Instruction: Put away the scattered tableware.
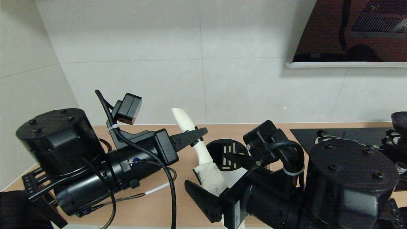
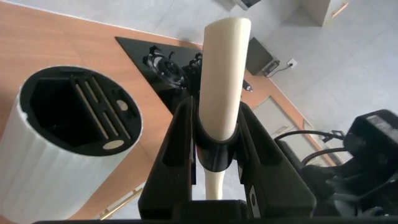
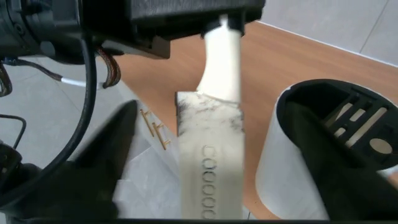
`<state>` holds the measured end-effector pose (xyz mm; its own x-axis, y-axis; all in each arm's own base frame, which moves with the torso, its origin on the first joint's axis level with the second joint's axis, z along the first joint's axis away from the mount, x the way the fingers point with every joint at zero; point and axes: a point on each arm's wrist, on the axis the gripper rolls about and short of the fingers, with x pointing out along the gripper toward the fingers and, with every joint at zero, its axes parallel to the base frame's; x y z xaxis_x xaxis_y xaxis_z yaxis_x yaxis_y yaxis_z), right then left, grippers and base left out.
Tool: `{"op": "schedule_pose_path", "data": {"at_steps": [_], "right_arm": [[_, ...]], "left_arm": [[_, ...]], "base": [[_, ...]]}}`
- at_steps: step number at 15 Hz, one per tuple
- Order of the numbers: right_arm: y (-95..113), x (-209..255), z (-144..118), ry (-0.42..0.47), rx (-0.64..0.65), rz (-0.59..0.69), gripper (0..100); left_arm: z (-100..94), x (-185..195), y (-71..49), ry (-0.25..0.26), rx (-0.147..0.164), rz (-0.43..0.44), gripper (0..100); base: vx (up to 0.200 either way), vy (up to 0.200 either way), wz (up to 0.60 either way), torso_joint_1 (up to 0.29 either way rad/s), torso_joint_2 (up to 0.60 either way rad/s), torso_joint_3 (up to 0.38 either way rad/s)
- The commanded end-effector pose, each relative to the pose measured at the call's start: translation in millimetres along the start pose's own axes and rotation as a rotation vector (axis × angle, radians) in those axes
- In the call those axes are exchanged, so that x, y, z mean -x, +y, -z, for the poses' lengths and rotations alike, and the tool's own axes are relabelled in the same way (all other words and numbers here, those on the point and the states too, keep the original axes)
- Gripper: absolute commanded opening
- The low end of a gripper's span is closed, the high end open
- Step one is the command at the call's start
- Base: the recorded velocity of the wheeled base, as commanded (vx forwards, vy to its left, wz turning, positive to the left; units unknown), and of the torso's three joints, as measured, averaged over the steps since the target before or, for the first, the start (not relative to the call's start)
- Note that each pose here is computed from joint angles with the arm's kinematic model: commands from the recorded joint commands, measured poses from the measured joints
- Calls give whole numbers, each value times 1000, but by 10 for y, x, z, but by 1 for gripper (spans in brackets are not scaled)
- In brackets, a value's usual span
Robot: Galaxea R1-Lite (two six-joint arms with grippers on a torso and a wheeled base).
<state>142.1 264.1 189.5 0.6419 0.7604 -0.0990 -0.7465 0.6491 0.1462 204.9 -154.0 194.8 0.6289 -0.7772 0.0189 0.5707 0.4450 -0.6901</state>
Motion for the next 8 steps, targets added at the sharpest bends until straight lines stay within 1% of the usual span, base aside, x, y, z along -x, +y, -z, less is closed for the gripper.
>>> {"op": "schedule_pose_path", "data": {"at_steps": [1,3,4,5,6,7,8], "right_arm": [[-15,4,-8,-2,-1,7,100],[-138,74,-136,-43,-11,43,100],[-210,114,-206,-63,-15,63,100],[-366,186,-330,-101,-23,111,100],[-557,249,-417,-115,-26,181,100],[-557,249,-417,-115,-26,181,100],[-807,383,-571,-137,-31,248,100]], "left_arm": [[-27,12,-29,-17,-4,4,0],[-114,-3,-83,-67,-19,-7,0],[-181,17,-132,-85,-31,-3,0],[-344,59,-235,-111,-52,-21,0],[-545,50,-400,-144,-78,-54,0],[-545,50,-400,-144,-78,-54,0],[-812,-84,-550,-200,-185,-213,0]], "base": [[0,0,0,0,0,0],[0,0,0,0,0,0],[0,0,0,0,0,0],[0,0,0,0,0,0],[0,0,0,0,0,0],[0,0,0,0,0,0],[0,0,0,0,0,0]]}}
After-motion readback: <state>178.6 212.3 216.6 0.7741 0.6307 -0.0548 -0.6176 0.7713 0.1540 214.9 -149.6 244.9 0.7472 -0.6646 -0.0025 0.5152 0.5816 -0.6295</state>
